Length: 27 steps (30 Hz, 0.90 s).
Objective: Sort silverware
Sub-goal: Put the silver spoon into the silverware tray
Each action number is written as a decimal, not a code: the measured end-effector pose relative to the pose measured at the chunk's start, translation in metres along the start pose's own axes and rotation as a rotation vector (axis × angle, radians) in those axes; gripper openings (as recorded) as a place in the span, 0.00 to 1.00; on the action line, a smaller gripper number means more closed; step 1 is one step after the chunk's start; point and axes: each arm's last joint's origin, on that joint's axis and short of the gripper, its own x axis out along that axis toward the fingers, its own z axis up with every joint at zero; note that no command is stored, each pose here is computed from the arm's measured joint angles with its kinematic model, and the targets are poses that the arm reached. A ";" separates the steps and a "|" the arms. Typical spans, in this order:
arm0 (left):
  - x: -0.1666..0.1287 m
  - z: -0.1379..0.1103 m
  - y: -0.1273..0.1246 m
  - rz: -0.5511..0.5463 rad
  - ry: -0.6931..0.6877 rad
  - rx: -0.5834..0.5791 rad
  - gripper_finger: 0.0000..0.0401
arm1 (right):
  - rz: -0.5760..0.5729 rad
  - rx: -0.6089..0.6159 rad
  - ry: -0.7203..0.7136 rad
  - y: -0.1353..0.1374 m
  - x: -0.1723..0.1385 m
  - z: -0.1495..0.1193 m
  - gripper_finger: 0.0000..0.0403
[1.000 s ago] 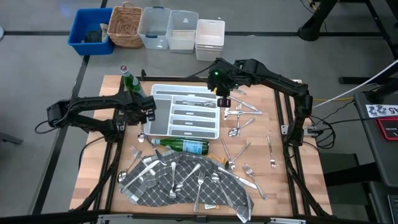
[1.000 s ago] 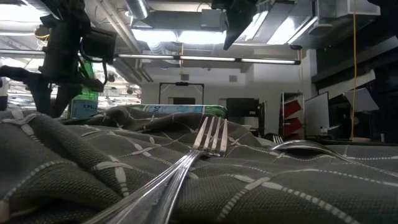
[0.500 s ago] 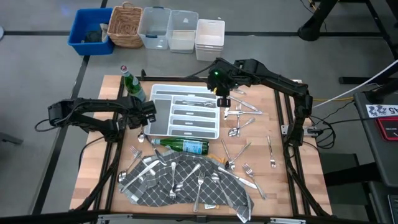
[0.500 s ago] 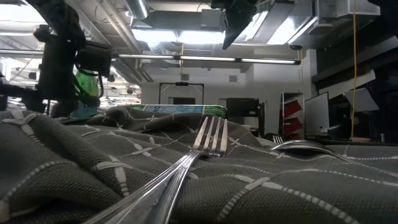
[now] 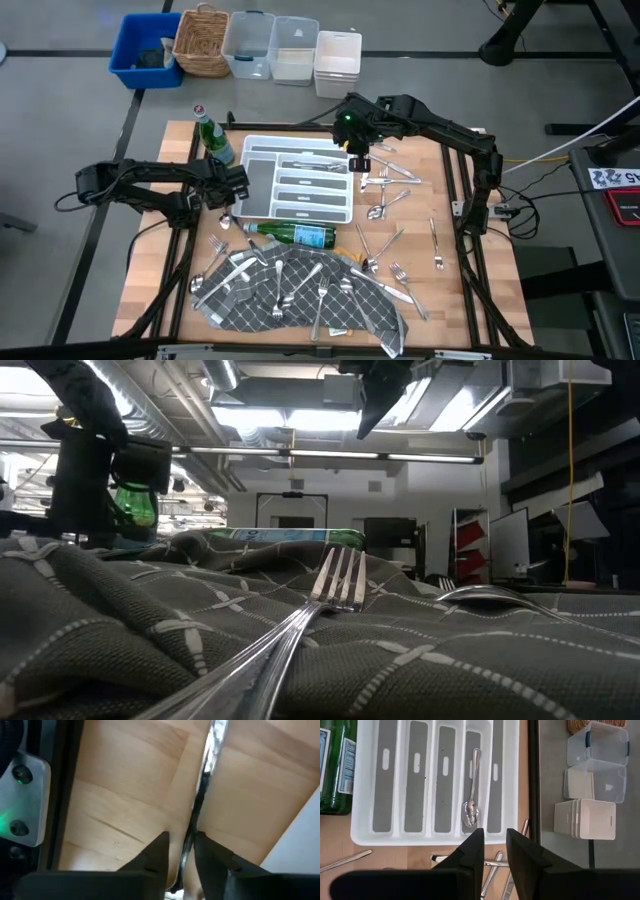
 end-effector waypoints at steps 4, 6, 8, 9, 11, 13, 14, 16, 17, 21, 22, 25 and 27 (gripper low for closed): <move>0.000 0.000 0.001 0.008 0.003 0.016 0.07 | 0.000 0.000 0.000 0.000 0.000 0.000 0.21; 0.000 0.000 0.001 0.008 0.005 0.032 0.02 | 0.000 0.000 0.000 0.000 0.000 0.000 0.21; 0.000 0.000 0.001 0.008 0.007 0.034 0.02 | -0.001 0.000 -0.003 0.000 0.000 0.000 0.21; 0.000 0.000 0.001 0.007 0.007 0.034 0.02 | -0.001 0.001 -0.004 0.000 0.000 0.000 0.21; 0.000 0.000 0.001 0.006 0.009 0.043 0.03 | -0.001 0.000 -0.003 0.000 0.000 0.000 0.21; 0.000 0.000 0.001 0.001 0.010 0.056 0.03 | -0.001 0.001 -0.003 0.000 0.000 0.000 0.21; -0.001 0.000 0.002 -0.003 0.011 0.056 0.02 | -0.001 0.000 -0.003 0.000 0.000 0.000 0.21; -0.003 0.000 0.004 -0.018 0.013 0.056 0.01 | -0.001 0.000 -0.003 0.000 0.000 0.000 0.21; -0.004 -0.001 0.004 -0.033 0.023 0.054 0.01 | -0.001 0.000 -0.003 0.000 0.000 0.000 0.21; -0.013 -0.002 0.008 -0.100 0.058 0.054 0.01 | 0.001 0.000 0.002 0.000 0.000 0.000 0.21; -0.015 -0.002 0.009 -0.119 0.060 0.053 0.01 | 0.001 0.000 0.002 0.000 0.000 0.000 0.21; -0.021 -0.002 0.012 -0.173 0.065 0.051 0.01 | 0.001 0.000 0.002 0.000 0.000 0.000 0.21; -0.025 -0.002 0.015 -0.209 0.060 0.049 0.01 | 0.001 0.000 0.002 0.000 0.000 0.000 0.21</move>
